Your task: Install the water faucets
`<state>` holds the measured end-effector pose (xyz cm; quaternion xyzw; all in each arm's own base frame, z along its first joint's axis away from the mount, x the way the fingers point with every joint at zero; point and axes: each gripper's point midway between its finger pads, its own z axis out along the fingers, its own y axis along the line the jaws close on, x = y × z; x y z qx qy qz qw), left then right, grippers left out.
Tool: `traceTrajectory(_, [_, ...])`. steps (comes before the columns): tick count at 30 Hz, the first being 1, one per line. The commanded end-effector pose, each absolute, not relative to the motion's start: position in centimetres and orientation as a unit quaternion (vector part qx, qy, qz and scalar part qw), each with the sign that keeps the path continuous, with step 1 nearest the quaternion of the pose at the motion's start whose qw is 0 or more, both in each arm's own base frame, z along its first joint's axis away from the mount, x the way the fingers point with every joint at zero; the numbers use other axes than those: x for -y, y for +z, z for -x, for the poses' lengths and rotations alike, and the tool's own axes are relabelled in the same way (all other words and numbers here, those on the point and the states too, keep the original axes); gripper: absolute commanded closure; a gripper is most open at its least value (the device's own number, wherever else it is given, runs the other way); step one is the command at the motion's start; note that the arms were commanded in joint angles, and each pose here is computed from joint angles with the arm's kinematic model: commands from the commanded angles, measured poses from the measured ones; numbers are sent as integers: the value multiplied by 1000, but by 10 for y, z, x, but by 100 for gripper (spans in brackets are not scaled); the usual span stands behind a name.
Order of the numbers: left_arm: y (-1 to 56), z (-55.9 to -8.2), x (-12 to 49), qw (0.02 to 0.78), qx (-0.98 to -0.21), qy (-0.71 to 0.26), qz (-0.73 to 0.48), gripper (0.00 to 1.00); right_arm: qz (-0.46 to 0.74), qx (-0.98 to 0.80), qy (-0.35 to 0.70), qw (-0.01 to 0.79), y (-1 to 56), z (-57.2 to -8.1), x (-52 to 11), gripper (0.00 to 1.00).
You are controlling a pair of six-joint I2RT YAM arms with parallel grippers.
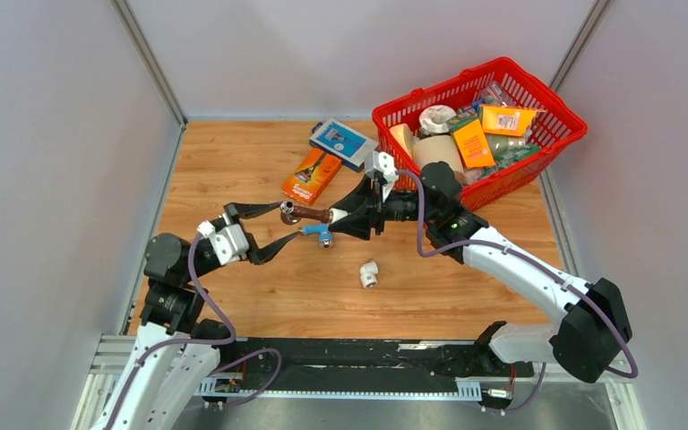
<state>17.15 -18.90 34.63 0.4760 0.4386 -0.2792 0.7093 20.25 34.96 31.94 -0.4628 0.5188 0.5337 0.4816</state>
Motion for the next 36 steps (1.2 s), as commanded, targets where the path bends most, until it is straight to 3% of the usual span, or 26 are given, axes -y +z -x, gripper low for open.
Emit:
traceTrajectory(1, [388,-168,167,760,-465,-306,-337,33,439,-529,435,581,335,-250,-341,100])
traceTrajectory(4, [410,-184,135,773,-515,-335,-157,33,437,-534,394,607,331,-262,-340,100])
traceTrajectory(6, [404,-190,124,732,-563,-381,-48,33,444,-532,367,620,328,-264,-343,100])
traceTrajectory(10, [388,-201,123,662,-629,-406,37,33,453,-523,315,649,328,-269,-348,100])
traceTrajectory(18, [348,-225,138,562,-684,-448,125,32,465,-516,296,656,319,-266,-354,100])
traceTrajectory(36, [303,-269,150,496,-719,-444,199,31,482,-484,190,706,323,-247,-367,100])
